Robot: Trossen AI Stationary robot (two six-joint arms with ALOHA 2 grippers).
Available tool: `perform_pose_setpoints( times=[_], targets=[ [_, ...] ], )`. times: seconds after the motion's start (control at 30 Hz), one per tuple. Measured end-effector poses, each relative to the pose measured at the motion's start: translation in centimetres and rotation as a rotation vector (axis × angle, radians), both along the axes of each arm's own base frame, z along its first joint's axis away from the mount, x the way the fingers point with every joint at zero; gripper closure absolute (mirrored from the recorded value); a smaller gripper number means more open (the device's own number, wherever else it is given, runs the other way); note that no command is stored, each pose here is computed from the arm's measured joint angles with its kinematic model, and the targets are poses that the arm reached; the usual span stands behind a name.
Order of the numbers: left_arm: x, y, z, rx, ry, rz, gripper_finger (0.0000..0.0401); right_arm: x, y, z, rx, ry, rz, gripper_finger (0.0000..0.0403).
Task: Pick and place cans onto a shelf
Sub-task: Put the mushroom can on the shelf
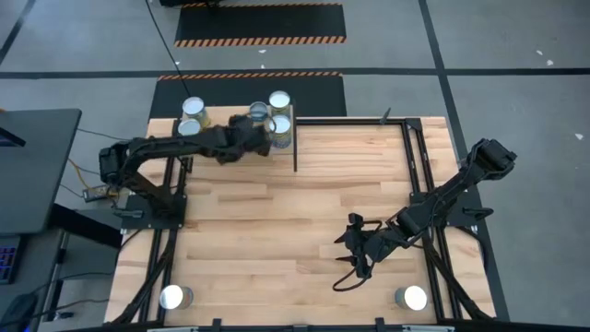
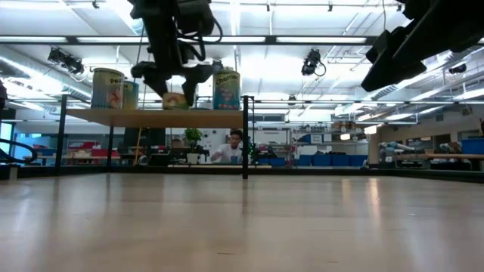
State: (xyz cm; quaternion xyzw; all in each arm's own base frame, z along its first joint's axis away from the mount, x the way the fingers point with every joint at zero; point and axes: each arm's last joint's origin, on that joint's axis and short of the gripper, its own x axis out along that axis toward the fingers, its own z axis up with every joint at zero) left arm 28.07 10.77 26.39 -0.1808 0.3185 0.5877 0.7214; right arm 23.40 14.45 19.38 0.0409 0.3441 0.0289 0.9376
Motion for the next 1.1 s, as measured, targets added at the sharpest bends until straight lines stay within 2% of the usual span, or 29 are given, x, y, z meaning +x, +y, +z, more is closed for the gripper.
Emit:
perform_pose_setpoints(
  times=[0.2, 0.53, 1.1],
  targets=[
    [0.6, 1.4, 0.4, -0.032, -0.073, -0.077, 0.0108, -0.1, 0.2, 0.0, -0.001, -0.001, 0.011, 0.0159],
    [1.1, 0.6, 0.6, 0.013, -0.065, -0.115, 0.0085, -0.1, 0.3, 0.0, -0.001, -0.006, 0.013, 0.0158],
    [1.0, 0.6, 0.7, 0.006, -0.047, -0.146, 0.0082, -0.1, 0.2, 0.0, -0.001, -0.006, 0.012, 0.0158]
  ],
)
